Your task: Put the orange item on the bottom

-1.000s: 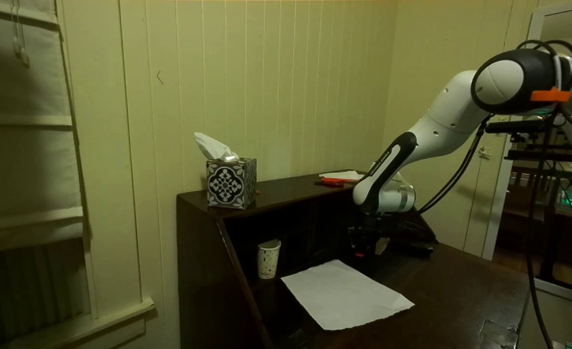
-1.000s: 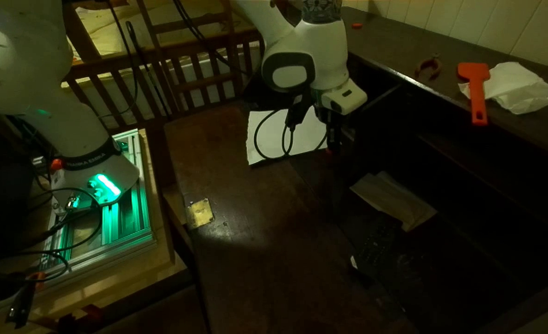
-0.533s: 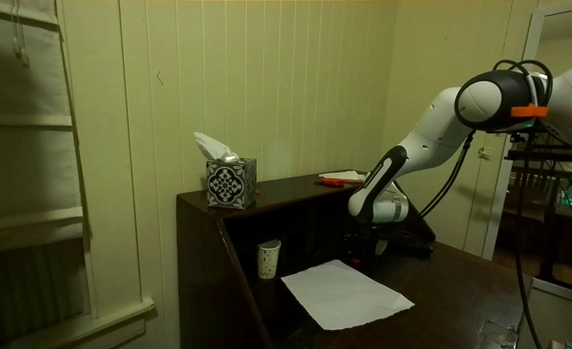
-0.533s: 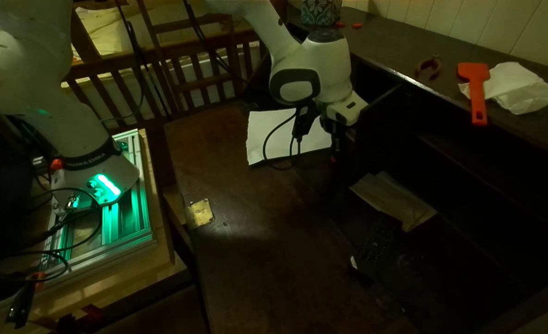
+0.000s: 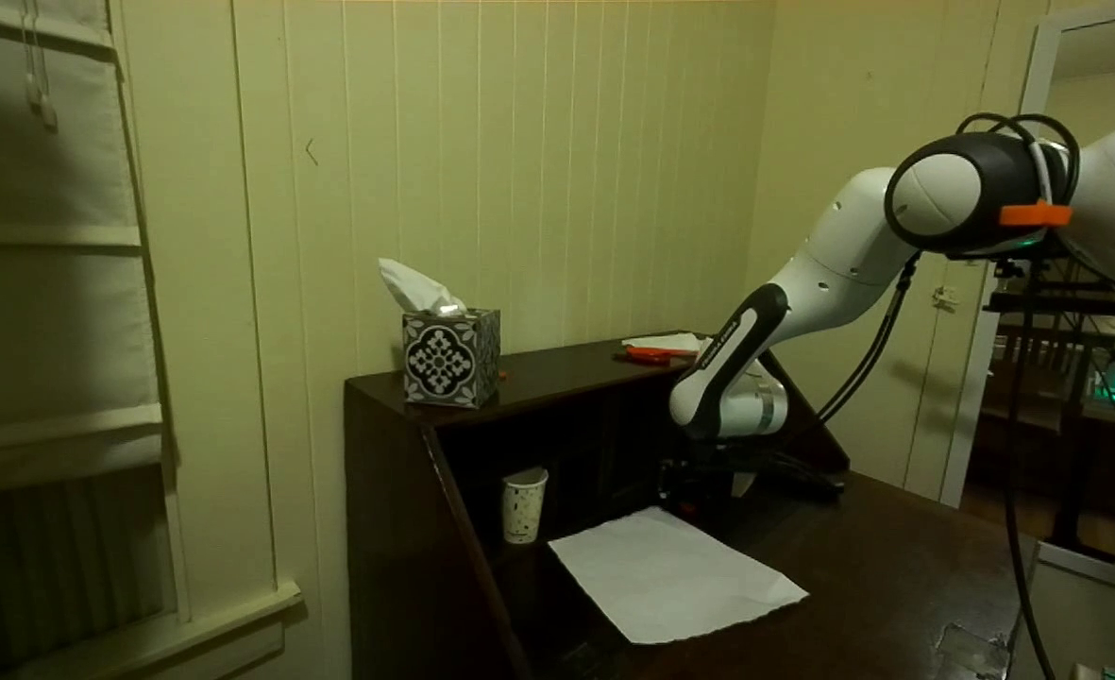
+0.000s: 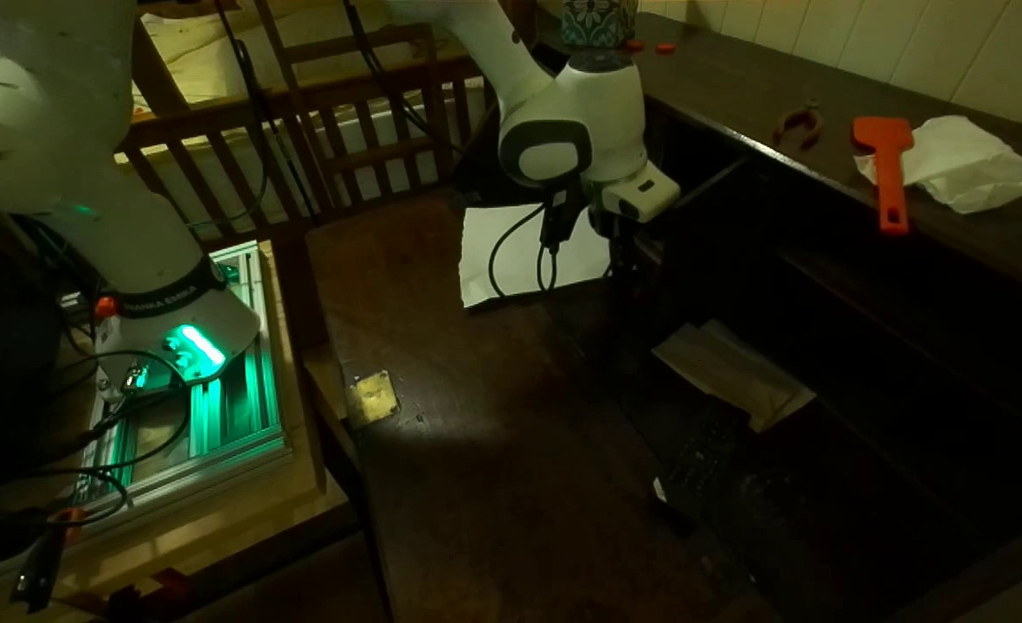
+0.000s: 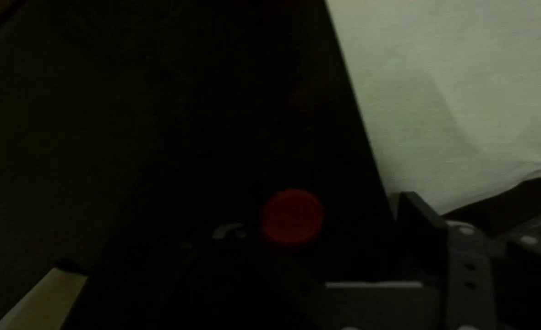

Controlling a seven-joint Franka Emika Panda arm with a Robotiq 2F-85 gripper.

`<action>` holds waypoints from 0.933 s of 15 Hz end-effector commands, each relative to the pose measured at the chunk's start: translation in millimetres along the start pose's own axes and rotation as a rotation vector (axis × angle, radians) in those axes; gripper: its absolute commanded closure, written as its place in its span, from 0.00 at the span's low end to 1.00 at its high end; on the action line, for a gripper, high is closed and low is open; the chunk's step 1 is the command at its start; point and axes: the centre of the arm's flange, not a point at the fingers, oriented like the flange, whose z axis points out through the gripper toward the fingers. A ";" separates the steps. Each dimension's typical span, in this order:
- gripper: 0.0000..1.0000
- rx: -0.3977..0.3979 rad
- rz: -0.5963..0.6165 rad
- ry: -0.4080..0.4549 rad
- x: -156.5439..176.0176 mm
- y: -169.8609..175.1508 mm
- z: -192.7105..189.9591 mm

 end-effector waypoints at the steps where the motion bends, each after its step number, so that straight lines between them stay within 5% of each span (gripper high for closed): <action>1: 0.00 -0.046 -0.056 -0.082 -37.5 -26.8 -52.4; 9: 0.00 -0.316 -0.336 -0.367 -86.5 -56.2 -164.4; 11: 0.00 -0.312 -0.419 -0.461 -89.8 -60.1 -195.4; 12: 0.00 -0.308 -0.346 -0.406 -84.9 -58.4 -160.7; 14: 0.00 -0.305 -0.388 -0.440 -90.9 -63.2 -186.2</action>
